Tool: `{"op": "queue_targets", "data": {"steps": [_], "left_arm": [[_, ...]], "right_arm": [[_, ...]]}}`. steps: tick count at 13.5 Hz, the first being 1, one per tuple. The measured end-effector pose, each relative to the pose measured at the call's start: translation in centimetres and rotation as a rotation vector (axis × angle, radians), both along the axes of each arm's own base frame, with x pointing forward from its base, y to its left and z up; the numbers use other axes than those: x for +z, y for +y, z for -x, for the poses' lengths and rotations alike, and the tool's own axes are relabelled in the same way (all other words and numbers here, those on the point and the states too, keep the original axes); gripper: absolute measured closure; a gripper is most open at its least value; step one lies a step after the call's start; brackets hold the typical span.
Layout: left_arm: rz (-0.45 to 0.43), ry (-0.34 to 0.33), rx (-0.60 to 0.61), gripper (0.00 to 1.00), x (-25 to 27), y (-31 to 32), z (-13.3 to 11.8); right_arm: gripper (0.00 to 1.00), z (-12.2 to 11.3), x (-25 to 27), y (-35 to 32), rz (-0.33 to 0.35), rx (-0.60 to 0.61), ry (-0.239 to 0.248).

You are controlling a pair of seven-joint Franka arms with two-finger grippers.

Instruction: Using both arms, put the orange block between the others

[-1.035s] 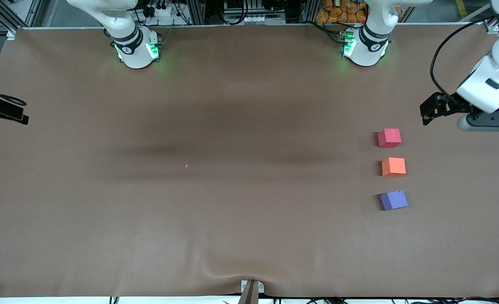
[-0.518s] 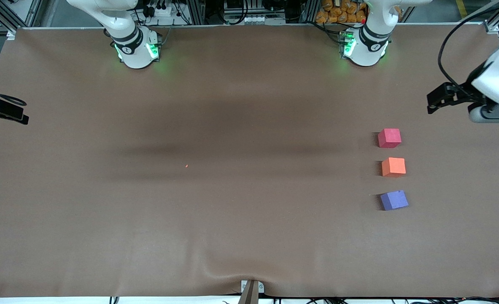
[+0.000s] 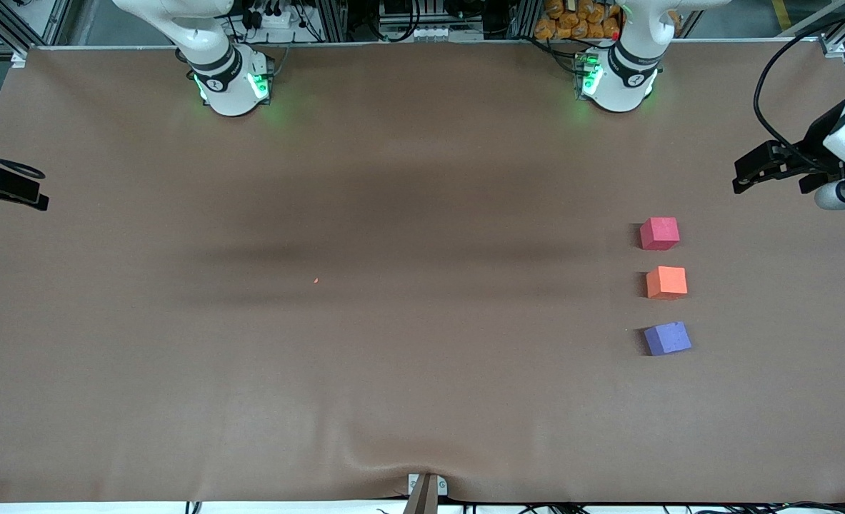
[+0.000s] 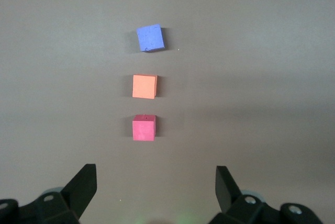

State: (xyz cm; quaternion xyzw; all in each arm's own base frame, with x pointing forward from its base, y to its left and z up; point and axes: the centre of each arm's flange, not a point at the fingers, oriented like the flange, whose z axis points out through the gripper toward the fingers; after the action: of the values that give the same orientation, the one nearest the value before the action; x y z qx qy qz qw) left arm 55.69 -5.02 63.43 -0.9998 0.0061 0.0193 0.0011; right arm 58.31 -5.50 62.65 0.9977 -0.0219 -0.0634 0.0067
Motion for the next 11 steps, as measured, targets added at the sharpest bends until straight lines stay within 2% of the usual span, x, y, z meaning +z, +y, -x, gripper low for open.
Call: {"op": "queue_targets", "data": {"steps": [11], "left_arm": [[-0.001,0.011,-0.006,0.0,-0.46,-0.11,0.03]], "right_arm": [[0.0,0.0,0.0,0.0,0.0,0.0,0.0]]}}
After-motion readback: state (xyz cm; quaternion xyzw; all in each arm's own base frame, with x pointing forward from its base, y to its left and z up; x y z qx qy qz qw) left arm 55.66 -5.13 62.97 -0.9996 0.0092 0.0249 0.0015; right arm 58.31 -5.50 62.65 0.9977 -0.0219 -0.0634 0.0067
